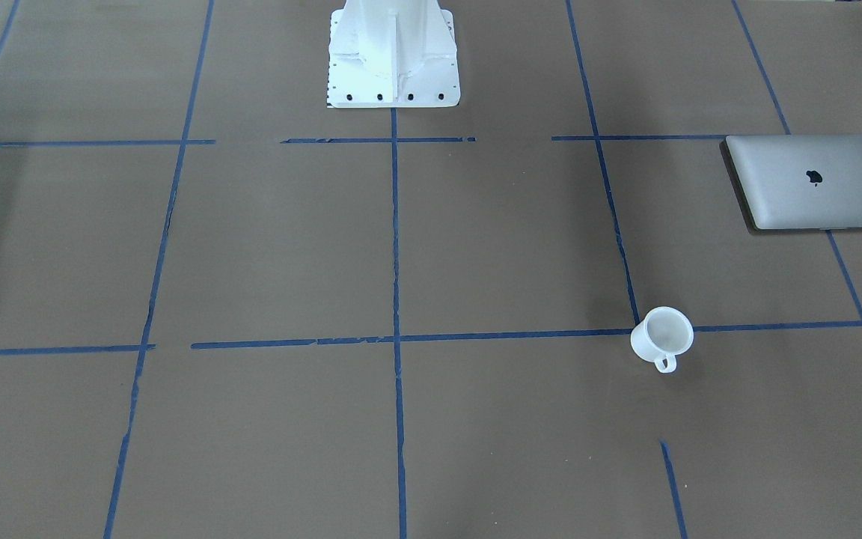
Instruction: Place cup on laptop
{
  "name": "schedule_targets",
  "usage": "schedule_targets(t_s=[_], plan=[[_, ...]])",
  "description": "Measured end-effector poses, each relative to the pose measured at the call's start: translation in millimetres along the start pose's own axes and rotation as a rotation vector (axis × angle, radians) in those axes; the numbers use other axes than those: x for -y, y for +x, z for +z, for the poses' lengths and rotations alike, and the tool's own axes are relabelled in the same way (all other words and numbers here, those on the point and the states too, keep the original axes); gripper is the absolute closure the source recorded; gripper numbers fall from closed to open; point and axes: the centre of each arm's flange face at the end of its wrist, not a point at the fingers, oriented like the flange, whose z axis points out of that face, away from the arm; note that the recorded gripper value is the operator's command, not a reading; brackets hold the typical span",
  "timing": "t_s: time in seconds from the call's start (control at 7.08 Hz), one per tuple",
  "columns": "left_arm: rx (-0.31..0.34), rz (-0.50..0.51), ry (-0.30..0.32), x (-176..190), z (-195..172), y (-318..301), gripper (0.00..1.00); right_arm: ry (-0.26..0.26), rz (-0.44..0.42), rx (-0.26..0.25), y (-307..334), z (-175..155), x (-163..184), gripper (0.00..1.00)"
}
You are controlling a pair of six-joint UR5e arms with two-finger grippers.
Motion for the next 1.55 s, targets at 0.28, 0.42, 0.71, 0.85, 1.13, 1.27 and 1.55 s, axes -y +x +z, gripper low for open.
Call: schedule_targets(t_s=[0.28, 0.42, 0.71, 0.85, 1.13, 1.27, 1.55], plan=[[-0.051, 0.005, 0.024, 45.2, 22.8, 66.6, 0.00, 0.000, 0.000, 0.000, 0.0, 0.0, 0.1, 0.00], [-0.071, -0.025, 0.016, 70.9, 34.1, 103.2, 0.00, 0.001, -0.001, 0.000, -0.1, -0.1, 0.2, 0.00], [-0.078, -0.085, -0.008, 129.8, 66.7, 177.4, 0.00, 0.001, -0.001, 0.000, -0.2, -0.3, 0.4, 0.00], [-0.076, -0.112, -0.015, 166.3, 82.3, 206.8, 0.00, 0.001, -0.001, 0.000, -0.3, -0.4, 0.6, 0.00], [-0.060, -0.164, -0.036, 232.5, 110.8, 239.0, 0.01, 0.002, -0.001, 0.000, -0.4, -0.6, 0.8, 0.00], [-0.037, -0.197, -0.049, 255.0, 129.0, 247.8, 0.01, 0.002, -0.001, 0.000, -0.4, -0.6, 0.8, 0.00], [-0.001, -0.238, -0.080, 275.8, 162.9, 263.2, 0.01, 0.001, -0.001, 0.000, -0.4, -0.5, 0.8, 0.00]])
